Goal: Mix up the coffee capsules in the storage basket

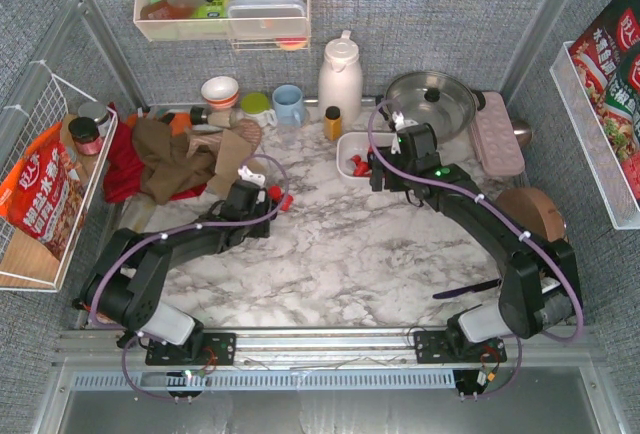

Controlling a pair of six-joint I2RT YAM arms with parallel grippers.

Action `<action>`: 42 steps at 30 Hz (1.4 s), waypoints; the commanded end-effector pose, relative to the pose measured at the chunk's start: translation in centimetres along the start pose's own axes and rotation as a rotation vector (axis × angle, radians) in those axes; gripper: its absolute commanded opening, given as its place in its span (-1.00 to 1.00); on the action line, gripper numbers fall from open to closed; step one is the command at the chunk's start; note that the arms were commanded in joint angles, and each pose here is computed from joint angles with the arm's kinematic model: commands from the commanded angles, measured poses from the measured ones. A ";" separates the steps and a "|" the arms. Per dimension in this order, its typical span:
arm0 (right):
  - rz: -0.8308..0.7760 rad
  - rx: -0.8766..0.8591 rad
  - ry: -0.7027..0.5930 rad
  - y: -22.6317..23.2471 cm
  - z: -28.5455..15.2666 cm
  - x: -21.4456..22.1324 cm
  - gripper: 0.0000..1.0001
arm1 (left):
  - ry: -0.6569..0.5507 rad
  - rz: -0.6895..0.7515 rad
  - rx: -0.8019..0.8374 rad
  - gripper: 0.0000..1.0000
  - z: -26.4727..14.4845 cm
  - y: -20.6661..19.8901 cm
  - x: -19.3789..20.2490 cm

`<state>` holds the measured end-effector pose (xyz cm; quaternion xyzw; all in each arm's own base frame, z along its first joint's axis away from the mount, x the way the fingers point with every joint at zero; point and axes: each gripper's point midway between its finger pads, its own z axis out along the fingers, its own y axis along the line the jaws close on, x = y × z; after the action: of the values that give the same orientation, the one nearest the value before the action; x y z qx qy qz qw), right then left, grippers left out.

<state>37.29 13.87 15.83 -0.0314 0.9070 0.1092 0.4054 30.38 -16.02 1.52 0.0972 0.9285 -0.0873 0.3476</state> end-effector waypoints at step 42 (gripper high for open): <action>0.154 -0.677 -0.029 18.4 -9.4 -1.9 0.33 | -0.786 0.415 0.761 -0.28 -15.7 -16.3 -11.2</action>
<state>29.32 28.57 25.49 -0.0914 0.8269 0.4048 0.3795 24.93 -28.79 20.27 0.3445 0.6275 -0.3675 0.5936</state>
